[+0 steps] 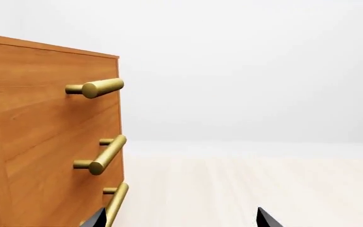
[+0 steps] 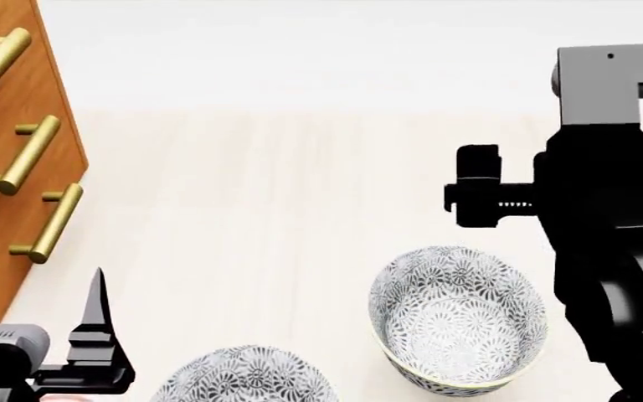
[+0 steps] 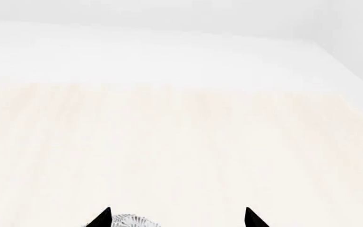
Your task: Stack the bowl at the front on the bowl in the middle.
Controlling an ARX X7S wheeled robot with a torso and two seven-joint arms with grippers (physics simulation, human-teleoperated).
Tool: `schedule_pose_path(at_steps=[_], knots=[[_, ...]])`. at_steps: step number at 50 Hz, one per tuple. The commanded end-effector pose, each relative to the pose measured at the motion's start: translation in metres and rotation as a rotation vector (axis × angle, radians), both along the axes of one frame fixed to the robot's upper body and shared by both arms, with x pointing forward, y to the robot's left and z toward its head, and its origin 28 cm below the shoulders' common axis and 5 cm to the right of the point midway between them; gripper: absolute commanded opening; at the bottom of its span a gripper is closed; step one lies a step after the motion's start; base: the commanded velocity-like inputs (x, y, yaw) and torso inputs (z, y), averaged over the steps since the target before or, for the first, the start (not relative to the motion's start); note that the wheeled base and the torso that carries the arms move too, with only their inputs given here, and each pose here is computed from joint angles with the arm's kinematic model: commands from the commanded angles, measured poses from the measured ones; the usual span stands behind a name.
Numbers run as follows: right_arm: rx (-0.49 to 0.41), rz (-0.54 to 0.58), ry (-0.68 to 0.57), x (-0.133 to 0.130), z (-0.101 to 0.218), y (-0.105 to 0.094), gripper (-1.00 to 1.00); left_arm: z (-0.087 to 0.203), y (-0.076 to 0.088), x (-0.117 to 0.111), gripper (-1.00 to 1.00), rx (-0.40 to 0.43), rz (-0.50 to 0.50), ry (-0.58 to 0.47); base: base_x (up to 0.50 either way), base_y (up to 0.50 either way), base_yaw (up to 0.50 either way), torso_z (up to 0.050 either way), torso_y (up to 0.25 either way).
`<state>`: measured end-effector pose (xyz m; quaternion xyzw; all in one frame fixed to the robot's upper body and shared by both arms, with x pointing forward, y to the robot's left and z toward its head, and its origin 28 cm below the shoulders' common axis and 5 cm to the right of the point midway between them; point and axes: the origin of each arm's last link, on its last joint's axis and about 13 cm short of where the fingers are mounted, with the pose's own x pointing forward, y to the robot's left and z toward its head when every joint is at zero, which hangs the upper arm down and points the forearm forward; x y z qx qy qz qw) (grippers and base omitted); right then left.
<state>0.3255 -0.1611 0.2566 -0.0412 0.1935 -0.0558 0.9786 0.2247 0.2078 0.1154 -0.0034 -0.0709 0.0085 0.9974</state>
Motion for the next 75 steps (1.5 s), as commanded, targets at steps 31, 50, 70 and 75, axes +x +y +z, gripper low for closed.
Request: schedule_pose_path(at_steps=[31, 50, 70, 75], knots=[[0.039, 0.043, 0.227, 0.028, -0.044, -0.015, 1.00, 0.001, 0.005, 0.001, 1.00, 0.002, -0.002, 0.002, 0.00, 0.00, 0.00, 0.000, 0.000], [0.097, 0.034, 0.246, 0.035, -0.068, -0.019, 1.00, 0.000, 0.007, 0.002, 1.00, -0.002, -0.012, 0.013, 0.00, 0.00, 0.00, 0.000, 0.000], [0.131, 0.025, 0.370, 0.043, -0.098, -0.020, 1.00, 0.000, 0.009, 0.000, 1.00, -0.003, -0.014, 0.018, 0.00, 0.00, 0.00, 0.000, 0.000], [0.227, 0.015, 0.462, 0.045, -0.102, -0.023, 1.00, 0.001, 0.010, 0.000, 1.00, -0.003, -0.013, 0.018, 0.00, 0.00, 0.00, 0.000, 0.000]])
